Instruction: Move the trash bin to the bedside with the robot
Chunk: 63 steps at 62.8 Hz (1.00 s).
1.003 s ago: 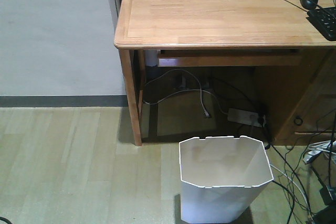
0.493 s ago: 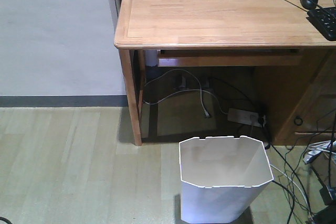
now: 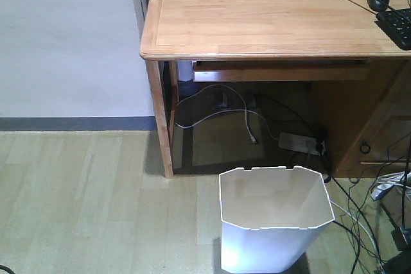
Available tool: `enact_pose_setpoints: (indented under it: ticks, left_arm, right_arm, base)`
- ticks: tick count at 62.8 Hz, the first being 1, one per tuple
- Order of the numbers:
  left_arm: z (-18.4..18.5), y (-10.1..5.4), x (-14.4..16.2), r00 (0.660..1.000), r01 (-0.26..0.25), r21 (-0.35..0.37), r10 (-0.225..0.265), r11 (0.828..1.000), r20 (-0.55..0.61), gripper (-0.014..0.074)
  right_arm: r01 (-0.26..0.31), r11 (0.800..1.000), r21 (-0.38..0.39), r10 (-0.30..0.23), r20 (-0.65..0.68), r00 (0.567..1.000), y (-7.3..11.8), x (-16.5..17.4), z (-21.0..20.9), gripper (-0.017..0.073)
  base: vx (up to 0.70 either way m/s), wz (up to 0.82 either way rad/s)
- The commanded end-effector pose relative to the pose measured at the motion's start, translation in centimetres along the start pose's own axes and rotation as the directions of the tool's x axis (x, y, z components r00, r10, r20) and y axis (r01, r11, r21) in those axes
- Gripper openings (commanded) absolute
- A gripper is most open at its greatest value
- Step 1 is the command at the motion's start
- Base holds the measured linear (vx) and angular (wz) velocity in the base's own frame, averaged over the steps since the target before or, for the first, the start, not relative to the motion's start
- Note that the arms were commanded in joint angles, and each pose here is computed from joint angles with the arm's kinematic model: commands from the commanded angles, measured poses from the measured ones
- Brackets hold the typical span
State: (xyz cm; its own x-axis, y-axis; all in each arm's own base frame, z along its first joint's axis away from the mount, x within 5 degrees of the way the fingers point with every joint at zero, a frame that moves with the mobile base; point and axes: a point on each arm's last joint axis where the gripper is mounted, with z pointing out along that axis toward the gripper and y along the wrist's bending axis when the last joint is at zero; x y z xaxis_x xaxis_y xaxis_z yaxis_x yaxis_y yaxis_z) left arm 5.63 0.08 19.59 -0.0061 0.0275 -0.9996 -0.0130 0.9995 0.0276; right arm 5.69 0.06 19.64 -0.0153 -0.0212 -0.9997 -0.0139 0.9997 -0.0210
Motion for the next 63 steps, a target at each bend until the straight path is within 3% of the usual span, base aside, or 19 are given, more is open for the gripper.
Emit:
enact_pose_setpoints:
  ticks: [1, 16, 29, 45, 63]
  left_arm:
    - [0.0, 0.0, -0.3, 0.997, 0.023, 0.008, -0.024, 1.000, 0.069, -0.0006]
    - [0.0, 0.0, -0.3, 0.997, 0.023, 0.008, -0.024, 1.000, 0.069, -0.0006]
    - [0.0, 0.0, -0.3, 0.997, 0.023, 0.008, -0.024, 1.000, 0.069, -0.0006]
    - [0.0, 0.0, -0.3, 0.997, 0.023, 0.008, -0.024, 1.000, 0.069, -0.0006]
    - [0.0, 0.0, -0.3, 0.997, 0.023, 0.008, -0.024, 1.000, 0.069, -0.0006]
  right_arm:
    - [0.006, 1.000, -0.007, -0.005, 0.184, 0.983, 0.1, -1.8, -0.3, -0.0008]
    - [-0.012, 1.000, -0.006, 0.013, 0.185, 0.983, 0.0, -5.3, -0.3, -0.0008]
    - [-0.012, 1.000, 0.000, 0.012, 0.011, 1.000, -0.2, -7.9, 1.8, -0.0008]
    - [-0.011, 1.000, 0.001, 0.011, -0.190, 0.982, -0.1, -7.1, 4.7, -0.0008]
    - [-0.002, 1.000, -0.001, 0.001, -0.243, 0.970, -0.1, -6.5, 5.6, 0.0010]
  base:
    - [0.00, 0.00]
    - [0.00, 0.00]
    - [0.00, 0.00]
    - [0.00, 0.00]
    - [0.00, 0.00]
